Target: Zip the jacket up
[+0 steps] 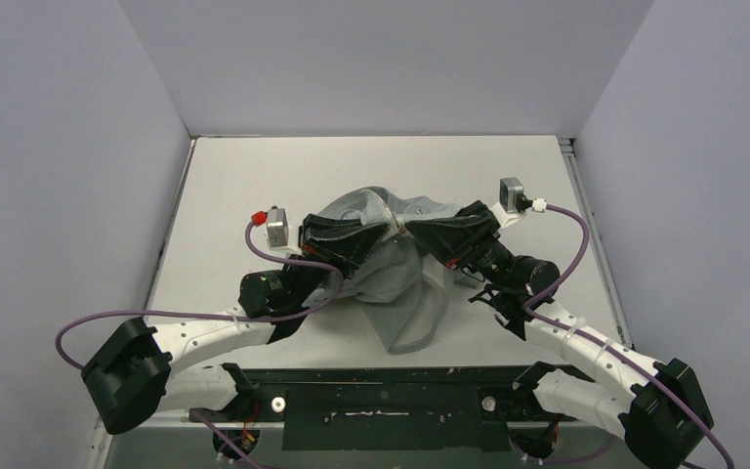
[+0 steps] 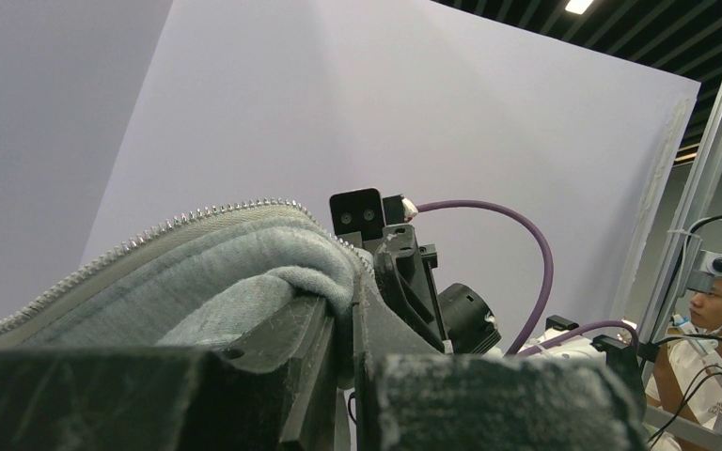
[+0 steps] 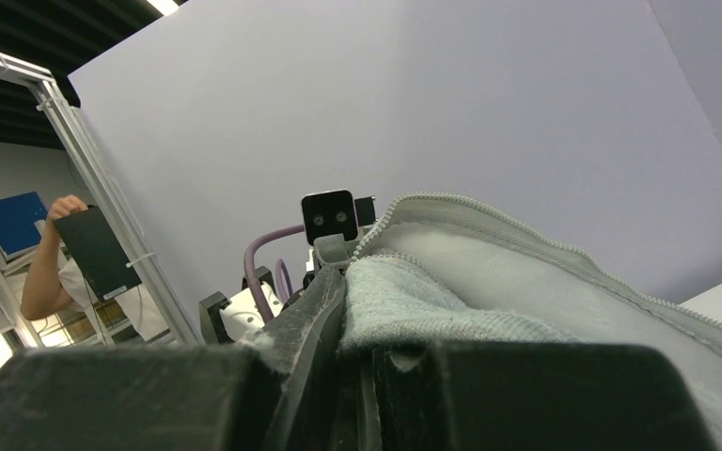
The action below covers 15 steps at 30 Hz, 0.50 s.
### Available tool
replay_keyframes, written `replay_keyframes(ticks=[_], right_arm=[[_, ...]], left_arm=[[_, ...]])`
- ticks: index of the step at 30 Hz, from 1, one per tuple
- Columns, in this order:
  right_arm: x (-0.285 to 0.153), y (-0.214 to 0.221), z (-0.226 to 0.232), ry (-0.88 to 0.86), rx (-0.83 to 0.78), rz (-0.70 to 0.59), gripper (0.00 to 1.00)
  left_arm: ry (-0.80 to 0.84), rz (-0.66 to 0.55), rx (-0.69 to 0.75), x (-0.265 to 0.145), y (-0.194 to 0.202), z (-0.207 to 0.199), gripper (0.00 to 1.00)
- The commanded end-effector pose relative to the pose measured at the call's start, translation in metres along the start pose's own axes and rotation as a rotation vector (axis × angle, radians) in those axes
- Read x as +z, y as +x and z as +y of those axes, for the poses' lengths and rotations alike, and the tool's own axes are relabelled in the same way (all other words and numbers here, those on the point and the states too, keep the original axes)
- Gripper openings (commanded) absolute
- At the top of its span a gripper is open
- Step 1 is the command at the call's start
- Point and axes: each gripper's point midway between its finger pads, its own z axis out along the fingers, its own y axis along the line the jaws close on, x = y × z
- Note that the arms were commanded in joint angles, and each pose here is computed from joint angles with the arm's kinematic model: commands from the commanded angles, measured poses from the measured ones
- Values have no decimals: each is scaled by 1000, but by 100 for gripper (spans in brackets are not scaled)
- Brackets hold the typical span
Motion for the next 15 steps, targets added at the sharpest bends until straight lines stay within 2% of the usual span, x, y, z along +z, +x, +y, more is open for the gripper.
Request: replay_keyframes(ticks=[1, 15], right_arm=[[6, -24, 44, -159, -59, -56, 0], [7, -24, 44, -165, -50, -59, 0]], left_arm=[[210, -302, 63, 7, -82, -61, 0], [229, -284, 61, 9, -78, -63, 0]])
